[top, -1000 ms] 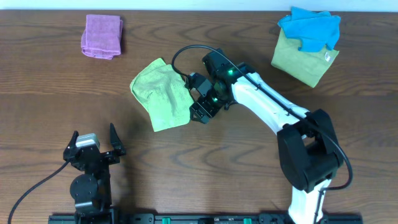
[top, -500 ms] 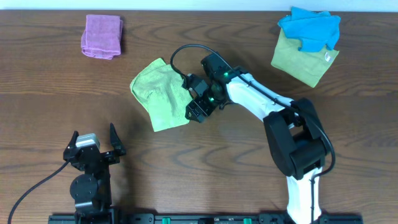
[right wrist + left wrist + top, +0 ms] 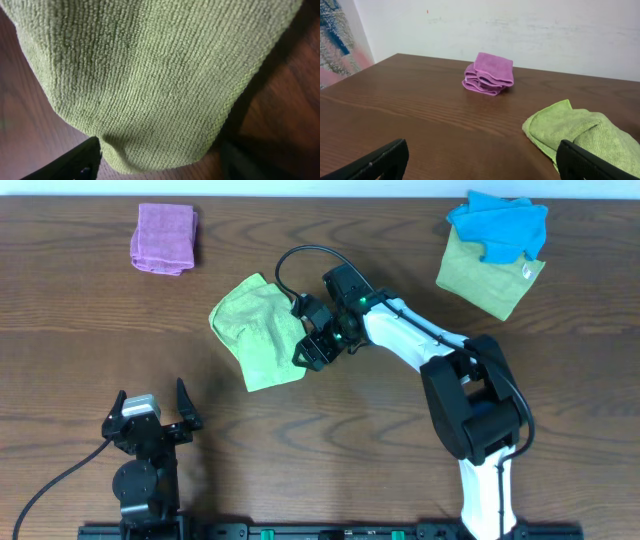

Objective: Fold the cloth

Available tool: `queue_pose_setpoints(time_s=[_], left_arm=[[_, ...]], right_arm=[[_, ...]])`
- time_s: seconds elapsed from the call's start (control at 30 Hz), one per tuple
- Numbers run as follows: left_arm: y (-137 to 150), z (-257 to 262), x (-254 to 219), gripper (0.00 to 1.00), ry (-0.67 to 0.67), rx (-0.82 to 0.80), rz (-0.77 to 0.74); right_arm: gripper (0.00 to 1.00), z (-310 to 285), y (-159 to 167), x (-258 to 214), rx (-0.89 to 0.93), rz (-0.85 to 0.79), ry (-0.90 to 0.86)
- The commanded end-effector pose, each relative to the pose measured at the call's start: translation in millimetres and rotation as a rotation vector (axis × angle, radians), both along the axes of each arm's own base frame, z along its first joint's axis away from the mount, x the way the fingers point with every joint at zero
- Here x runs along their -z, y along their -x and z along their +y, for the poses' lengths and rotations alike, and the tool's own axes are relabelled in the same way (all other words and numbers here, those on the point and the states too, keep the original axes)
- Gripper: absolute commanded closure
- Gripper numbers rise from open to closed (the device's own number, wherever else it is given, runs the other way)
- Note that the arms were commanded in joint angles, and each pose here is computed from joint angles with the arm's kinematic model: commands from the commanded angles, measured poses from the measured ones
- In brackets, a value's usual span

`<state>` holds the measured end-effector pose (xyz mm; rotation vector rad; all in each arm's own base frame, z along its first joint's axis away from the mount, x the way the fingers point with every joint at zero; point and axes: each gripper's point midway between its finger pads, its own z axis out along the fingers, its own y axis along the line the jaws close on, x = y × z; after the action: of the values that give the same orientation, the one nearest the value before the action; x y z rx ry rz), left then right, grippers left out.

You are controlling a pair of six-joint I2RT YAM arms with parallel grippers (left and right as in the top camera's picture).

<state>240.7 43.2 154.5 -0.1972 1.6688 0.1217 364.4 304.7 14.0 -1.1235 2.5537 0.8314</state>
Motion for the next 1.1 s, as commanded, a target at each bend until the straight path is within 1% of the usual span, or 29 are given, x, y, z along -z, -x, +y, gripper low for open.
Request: queue_pose_setpoints(time_s=[0.0,0.1,0.13,0.17,0.2,0.23,0.3,0.37,0.53,0.67,0.77,0.87,1.0,1.07], left_arm=[[1.3,2.3,20.3,0.05,0.002,-0.013,0.058],[1.2,2.3,20.2,0.05,0.002,-0.013,0.058],[1.2,2.3,20.2,0.05,0.002,-0.013,0.058],[1.2,2.3,20.3,0.05,0.002,-0.013,0.058],[1.2,2.3,20.2,0.04,0.002,-0.013,0.058],[1.3,2.3,20.3,0.05,0.002,-0.013,0.058],[1.3,2.3,20.3,0.05,0.002,-0.013,0.058],[1.3,2.3,20.3,0.04,0.002,-0.013,0.058],[1.3,2.3,20.3,0.05,0.002,-0.013,0.058],[1.2,2.3,20.2,0.05,0.002,-0.013,0.058],[1.2,2.3,20.2,0.05,0.002,-0.013,0.058],[1.2,2.3,20.2,0.05,0.002,-0.013,0.058],[1.2,2.3,20.2,0.05,0.002,-0.013,0.058],[1.2,2.3,20.3,0.05,0.002,-0.013,0.058]], right_arm=[[0.28,-1.0,4.1,9.7,0.012,0.046,-0.006],[0.39,-2.3,4.7,10.6,0.014,0.049,0.002],[0.44,-2.5,4.6,10.7,0.014,0.049,0.003],[0.53,-2.5,4.6,10.7,0.015,0.049,0.003],[0.69,-2.6,4.5,10.9,0.022,0.053,0.004],[0.78,-3.2,3.9,11.3,0.035,0.059,0.009],[0.9,-3.3,4.0,11.4,0.045,0.066,0.01],[0.99,-3.2,3.9,11.3,0.053,0.071,0.01],[0.99,-8.4,-2.3,-3.5,0.082,0.083,0.042],[0.99,-29.3,-26.1,-37.6,0.141,0.026,0.152],[0.99,-58.3,-43.8,-66.0,0.202,-0.028,0.296],[0.99,-84.8,-48.9,-85.0,0.241,-0.057,0.423],[0.99,-124.7,-53.4,-94.3,0.326,-0.09,0.604],[0.99,-138.2,-54.2,-94.6,0.359,-0.095,0.66]])
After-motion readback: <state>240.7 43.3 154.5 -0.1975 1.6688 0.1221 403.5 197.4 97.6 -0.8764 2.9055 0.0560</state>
